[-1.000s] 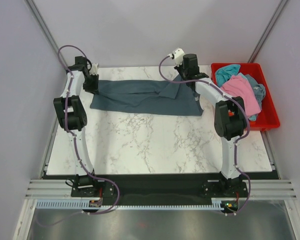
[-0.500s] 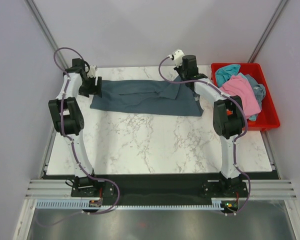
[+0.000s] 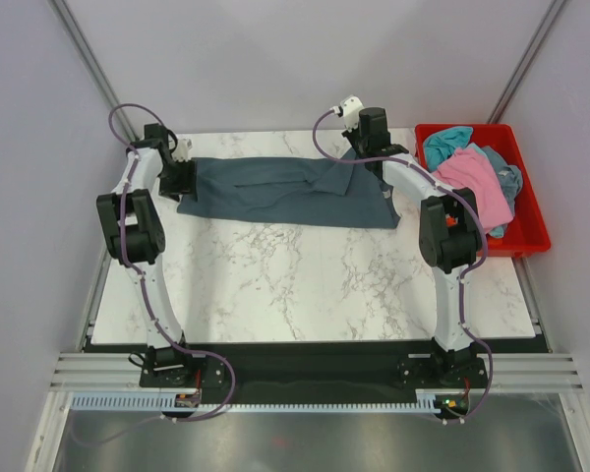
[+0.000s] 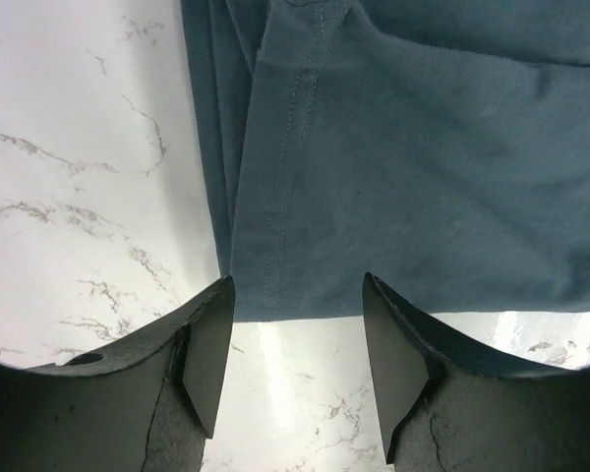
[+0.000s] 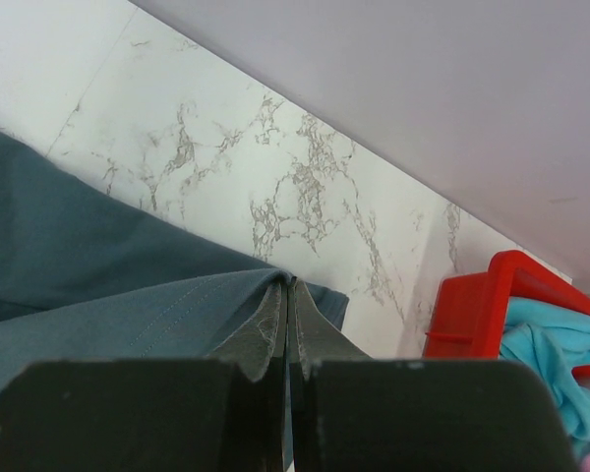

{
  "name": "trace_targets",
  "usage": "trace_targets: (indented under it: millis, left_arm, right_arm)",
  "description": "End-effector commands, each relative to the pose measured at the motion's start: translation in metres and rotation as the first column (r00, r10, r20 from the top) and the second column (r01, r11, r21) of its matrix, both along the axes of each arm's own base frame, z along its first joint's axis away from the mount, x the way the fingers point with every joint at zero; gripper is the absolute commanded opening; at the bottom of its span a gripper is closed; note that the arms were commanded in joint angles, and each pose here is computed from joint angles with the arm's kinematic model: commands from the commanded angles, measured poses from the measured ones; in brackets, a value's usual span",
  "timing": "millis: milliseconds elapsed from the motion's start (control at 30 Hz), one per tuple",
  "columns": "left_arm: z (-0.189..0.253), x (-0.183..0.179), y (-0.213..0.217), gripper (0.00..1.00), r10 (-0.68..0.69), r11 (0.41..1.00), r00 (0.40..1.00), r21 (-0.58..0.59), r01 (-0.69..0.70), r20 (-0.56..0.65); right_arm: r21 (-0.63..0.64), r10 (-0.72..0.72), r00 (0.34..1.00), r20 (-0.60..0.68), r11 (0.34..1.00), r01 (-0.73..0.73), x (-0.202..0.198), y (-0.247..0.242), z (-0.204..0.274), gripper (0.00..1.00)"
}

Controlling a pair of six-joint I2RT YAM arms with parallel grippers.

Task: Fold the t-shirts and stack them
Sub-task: Fold the tshirt

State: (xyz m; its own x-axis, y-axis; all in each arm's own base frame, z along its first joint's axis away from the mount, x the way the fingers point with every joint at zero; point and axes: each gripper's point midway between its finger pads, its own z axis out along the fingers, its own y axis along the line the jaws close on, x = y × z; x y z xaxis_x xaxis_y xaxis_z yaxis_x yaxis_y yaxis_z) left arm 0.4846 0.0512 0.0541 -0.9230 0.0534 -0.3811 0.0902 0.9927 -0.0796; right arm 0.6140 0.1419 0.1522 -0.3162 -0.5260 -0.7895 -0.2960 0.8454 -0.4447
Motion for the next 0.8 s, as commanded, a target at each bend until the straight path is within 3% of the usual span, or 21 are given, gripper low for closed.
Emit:
trace_targets:
  millis: [0,167,233,267,300,367,400,767]
  left_arm:
    - [-0.014,0.001,0.002,0.62,0.007,1.0,1.0,-0.002,-0.007,-0.022]
    - [-0.022,0.003,0.004,0.61,0.004,1.0,0.999,0.006,-0.004,-0.035]
    - [-0.026,0.003,0.005,0.53,0.002,1.0,0.999,0.009,-0.002,-0.042]
    - [-0.028,0.003,0.006,0.46,0.004,1.0,0.999,0.009,-0.003,-0.045]
    - [-0.028,0.002,0.006,0.24,0.004,1.0,0.999,0.01,-0.004,-0.047]
    - [-0.026,-0.001,0.007,0.06,0.008,1.0,0.999,0.008,-0.008,-0.049]
    - [-0.025,-0.003,0.007,0.02,0.01,1.0,0.999,0.007,-0.009,-0.052]
    - [-0.005,-0.045,0.012,0.05,0.041,0.999,0.997,0.002,-0.041,-0.072]
  right_arm:
    - [0.043,-0.012,0.998,0.067,0.999,0.01,0.01,0.002,0.025,0.0]
    - [0.044,-0.009,0.998,0.061,0.999,0.006,0.01,0.003,0.022,0.0]
    - [0.046,-0.011,0.998,0.064,0.999,0.008,0.011,0.002,0.023,0.0]
    - [0.045,-0.011,0.998,0.061,0.999,0.008,0.01,0.002,0.022,0.0]
    - [0.045,-0.011,0.998,0.061,0.999,0.008,0.01,0.002,0.022,0.0]
    - [0.041,-0.012,0.998,0.062,0.999,0.01,0.009,0.001,0.022,0.0]
    - [0.038,-0.013,0.998,0.059,0.999,0.011,0.009,0.001,0.021,0.0]
    - [0.053,-0.021,0.999,0.048,0.998,0.018,0.016,0.0,0.01,0.0]
